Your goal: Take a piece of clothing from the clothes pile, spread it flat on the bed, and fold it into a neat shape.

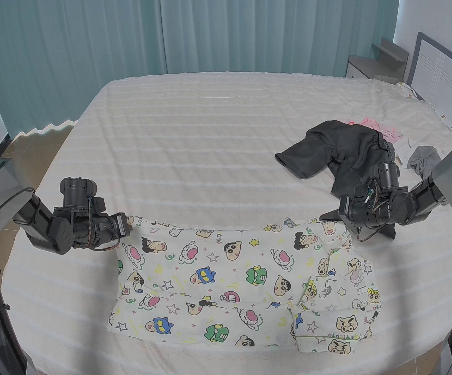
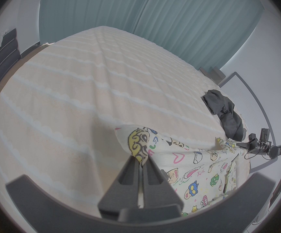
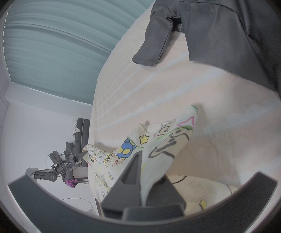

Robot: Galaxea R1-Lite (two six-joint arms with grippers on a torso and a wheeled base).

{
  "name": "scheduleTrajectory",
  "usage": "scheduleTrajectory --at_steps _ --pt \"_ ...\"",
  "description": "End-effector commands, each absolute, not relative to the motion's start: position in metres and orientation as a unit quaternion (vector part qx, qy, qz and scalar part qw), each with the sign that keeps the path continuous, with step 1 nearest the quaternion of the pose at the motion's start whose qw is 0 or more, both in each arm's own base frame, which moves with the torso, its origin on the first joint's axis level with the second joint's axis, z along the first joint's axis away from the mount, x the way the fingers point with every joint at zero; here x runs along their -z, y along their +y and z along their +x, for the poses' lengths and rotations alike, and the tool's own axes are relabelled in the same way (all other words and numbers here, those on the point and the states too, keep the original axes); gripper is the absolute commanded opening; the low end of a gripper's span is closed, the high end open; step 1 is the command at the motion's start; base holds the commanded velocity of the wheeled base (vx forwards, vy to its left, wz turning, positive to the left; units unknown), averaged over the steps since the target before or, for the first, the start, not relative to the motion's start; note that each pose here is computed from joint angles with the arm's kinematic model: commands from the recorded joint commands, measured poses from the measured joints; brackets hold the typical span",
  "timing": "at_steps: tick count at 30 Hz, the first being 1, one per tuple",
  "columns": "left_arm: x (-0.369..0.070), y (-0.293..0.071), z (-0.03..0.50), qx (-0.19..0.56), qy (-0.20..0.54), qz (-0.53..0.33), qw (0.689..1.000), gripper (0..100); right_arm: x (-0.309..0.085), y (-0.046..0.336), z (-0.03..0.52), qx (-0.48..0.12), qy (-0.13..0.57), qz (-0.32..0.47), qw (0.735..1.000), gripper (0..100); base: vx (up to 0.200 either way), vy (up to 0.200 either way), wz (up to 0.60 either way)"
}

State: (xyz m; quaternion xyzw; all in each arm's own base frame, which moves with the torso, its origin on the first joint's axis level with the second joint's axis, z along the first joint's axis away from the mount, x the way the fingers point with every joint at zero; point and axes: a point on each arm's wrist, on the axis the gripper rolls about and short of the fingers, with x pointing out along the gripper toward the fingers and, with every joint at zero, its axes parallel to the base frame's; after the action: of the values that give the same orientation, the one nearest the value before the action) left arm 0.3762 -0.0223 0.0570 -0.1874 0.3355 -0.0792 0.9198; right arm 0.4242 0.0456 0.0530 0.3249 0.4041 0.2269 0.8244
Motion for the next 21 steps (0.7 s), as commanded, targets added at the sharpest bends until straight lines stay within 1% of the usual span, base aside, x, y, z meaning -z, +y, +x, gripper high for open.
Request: scheduleTrajectory --at_steps 1,8,16,21 --pt "-0.063 -0.022 0.367 0.081 0.335 -0.186 0.92 0 -0.064 0.041 0.411 -0.233 0.402 0.325 0.823 0 0.0 0.0 0.0" --pt "-0.062 -0.021 0.352 0.081 0.345 -0.188 0.916 0 -0.061 0.039 0.389 -0.247 0.414 0.304 0.822 0 0.0 0.0 0.0" --pt "-0.049 -0.02 0.335 0.082 0.34 -0.188 0.918 0 -0.047 0.032 0.364 -0.26 0.423 0.283 0.821 0 0.0 0.0 0.0" --pt "-0.041 -0.022 0.323 0.084 0.347 -0.187 0.915 0 -0.041 0.028 0.352 -0.258 0.424 0.279 0.822 0 0.0 0.0 0.0"
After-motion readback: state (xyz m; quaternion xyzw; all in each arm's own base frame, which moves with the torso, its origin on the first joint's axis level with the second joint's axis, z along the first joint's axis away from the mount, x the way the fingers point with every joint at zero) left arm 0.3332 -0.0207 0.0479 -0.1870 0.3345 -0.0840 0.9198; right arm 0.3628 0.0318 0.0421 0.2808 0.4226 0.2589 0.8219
